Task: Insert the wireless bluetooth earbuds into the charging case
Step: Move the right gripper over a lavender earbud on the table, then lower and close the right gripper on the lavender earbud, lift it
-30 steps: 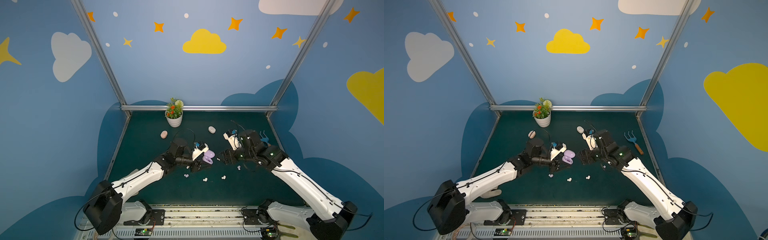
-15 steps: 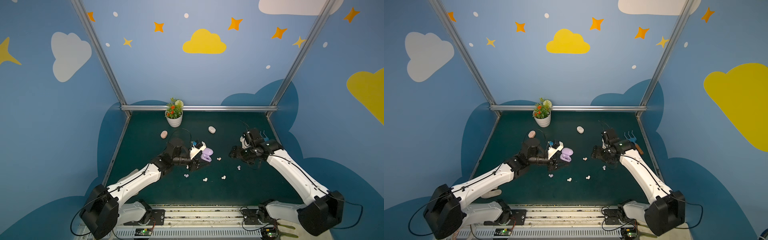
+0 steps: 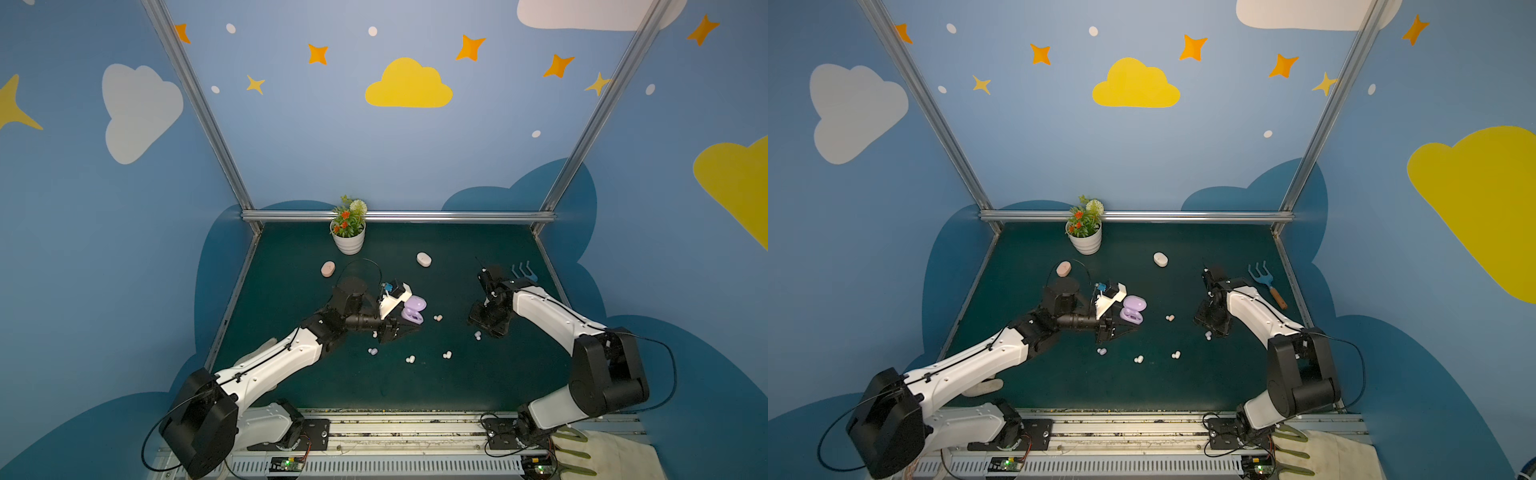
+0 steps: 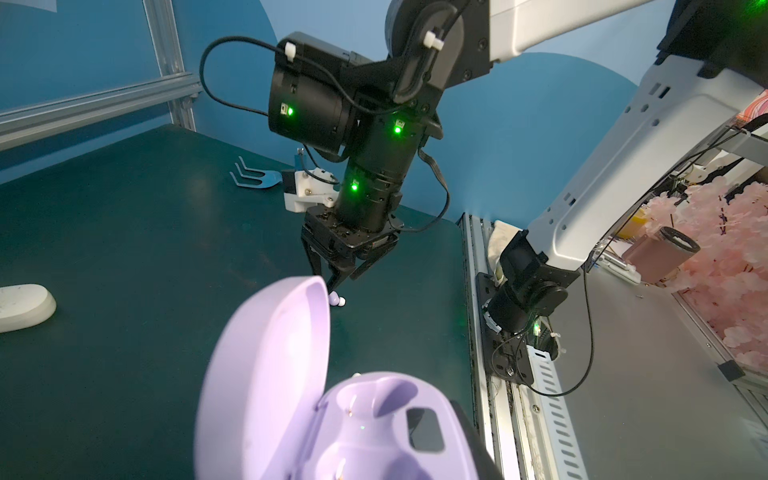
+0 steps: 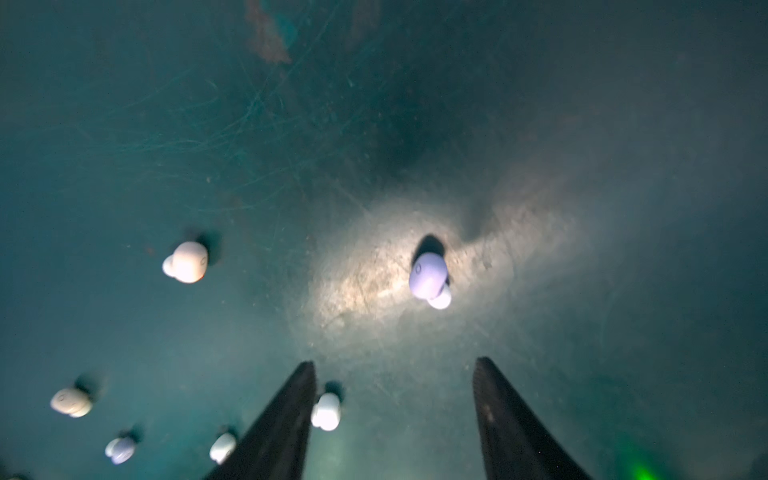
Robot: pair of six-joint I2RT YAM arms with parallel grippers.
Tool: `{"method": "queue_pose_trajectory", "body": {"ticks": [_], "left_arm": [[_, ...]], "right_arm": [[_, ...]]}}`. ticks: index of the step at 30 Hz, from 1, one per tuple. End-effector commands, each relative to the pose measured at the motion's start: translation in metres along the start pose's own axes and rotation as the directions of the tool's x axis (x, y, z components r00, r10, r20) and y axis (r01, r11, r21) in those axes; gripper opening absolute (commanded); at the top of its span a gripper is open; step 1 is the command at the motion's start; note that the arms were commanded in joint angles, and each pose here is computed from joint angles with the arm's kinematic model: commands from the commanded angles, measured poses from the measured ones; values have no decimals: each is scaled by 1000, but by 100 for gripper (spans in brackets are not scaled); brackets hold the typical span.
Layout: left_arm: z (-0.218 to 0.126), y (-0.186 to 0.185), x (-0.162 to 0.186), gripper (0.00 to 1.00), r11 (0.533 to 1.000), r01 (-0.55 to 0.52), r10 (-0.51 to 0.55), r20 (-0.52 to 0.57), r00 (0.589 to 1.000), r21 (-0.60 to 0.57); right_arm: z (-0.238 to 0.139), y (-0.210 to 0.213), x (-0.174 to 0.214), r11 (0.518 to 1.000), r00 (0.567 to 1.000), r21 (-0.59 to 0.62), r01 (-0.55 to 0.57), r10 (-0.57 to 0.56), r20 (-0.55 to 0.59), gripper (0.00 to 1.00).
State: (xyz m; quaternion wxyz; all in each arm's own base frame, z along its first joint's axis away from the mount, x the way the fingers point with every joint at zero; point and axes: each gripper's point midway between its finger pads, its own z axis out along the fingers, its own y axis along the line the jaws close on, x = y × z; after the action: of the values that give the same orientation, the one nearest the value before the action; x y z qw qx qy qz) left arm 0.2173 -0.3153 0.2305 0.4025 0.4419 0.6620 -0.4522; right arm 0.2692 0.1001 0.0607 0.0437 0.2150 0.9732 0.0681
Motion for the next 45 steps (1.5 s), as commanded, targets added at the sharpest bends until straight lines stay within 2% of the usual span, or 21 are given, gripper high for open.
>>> {"method": "queue_pose_trajectory", "body": {"ticks": [1, 5, 19, 29, 45], "left_arm": [[-2, -2, -6, 22, 1000, -21, 20, 22, 1000, 13], [-2, -3, -5, 22, 1000, -20, 20, 20, 1000, 15], [-2, -3, -5, 21, 1000, -22, 22, 20, 1000, 16], [-2, -3, -6, 21, 1000, -24, 24, 21, 1000, 16], [-3, -4, -7, 21, 999, -33, 33, 23, 999, 13]], "right_arm": [[13, -7, -6, 999, 1000, 36, -25, 25, 11, 50], [25, -11, -8, 998, 1000, 59, -22, 23, -9, 43], [47, -20, -7, 994, 998, 113, -8, 15, -60, 34], [54, -23, -2, 992, 996, 123, 0, 11, -86, 28], [56, -21, 1, 995, 995, 100, 8, 1, -95, 12]]}}
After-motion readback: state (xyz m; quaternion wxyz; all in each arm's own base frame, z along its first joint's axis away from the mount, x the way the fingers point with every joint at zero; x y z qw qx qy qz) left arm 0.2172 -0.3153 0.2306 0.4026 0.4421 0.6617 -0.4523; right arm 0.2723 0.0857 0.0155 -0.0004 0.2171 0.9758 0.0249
